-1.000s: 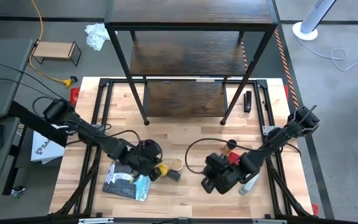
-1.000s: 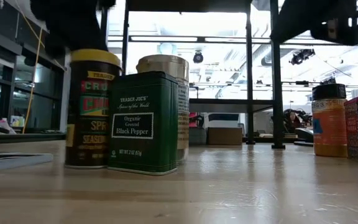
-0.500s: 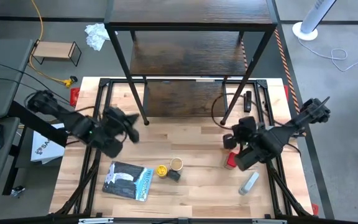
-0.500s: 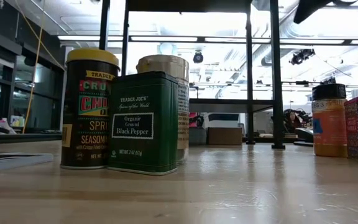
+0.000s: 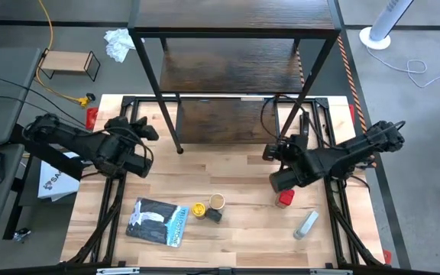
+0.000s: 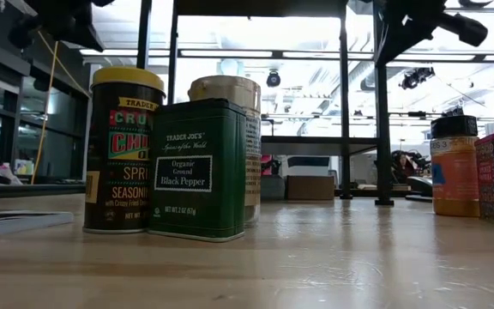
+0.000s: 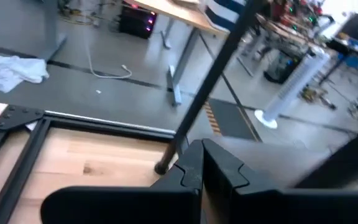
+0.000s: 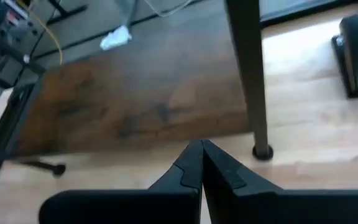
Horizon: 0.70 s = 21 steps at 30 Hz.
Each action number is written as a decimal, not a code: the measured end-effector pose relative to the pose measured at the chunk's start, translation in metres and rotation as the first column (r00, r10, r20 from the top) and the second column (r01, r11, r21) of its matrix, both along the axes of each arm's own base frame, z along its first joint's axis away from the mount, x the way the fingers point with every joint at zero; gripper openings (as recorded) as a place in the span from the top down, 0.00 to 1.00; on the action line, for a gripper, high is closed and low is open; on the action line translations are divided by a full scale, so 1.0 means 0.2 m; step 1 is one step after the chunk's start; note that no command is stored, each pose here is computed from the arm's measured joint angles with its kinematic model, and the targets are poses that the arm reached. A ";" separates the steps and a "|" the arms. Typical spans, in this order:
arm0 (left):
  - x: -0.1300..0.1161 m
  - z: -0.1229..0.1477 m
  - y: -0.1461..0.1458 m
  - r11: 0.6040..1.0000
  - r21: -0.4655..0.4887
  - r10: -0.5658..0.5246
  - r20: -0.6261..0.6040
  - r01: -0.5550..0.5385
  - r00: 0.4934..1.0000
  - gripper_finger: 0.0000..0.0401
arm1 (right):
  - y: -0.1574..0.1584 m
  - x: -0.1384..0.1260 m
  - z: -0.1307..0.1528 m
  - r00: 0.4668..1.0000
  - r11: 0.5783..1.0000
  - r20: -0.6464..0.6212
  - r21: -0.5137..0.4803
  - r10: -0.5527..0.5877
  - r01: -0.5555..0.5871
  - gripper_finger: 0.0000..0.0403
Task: Shelf spices
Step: Put the gold seasoning bottle on the shelf
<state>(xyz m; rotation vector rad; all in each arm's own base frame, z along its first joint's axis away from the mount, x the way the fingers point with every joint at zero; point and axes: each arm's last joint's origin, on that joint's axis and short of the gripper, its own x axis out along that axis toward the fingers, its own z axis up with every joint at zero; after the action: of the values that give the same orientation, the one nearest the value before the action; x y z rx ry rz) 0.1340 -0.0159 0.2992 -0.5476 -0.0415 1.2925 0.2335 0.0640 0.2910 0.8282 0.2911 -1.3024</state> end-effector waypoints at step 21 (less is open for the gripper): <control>0.02 0.07 -0.31 0.598 -0.398 -0.767 -0.030 0.696 0.642 1.00 | 0.11 0.08 0.19 0.526 0.594 -0.285 0.275 0.801 -0.756 1.00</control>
<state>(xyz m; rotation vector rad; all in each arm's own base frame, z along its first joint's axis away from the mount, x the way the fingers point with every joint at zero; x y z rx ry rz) 0.1376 -0.0784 0.3127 -0.6429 0.5596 0.5050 0.2493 0.0868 0.3299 0.4124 0.9581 -0.5504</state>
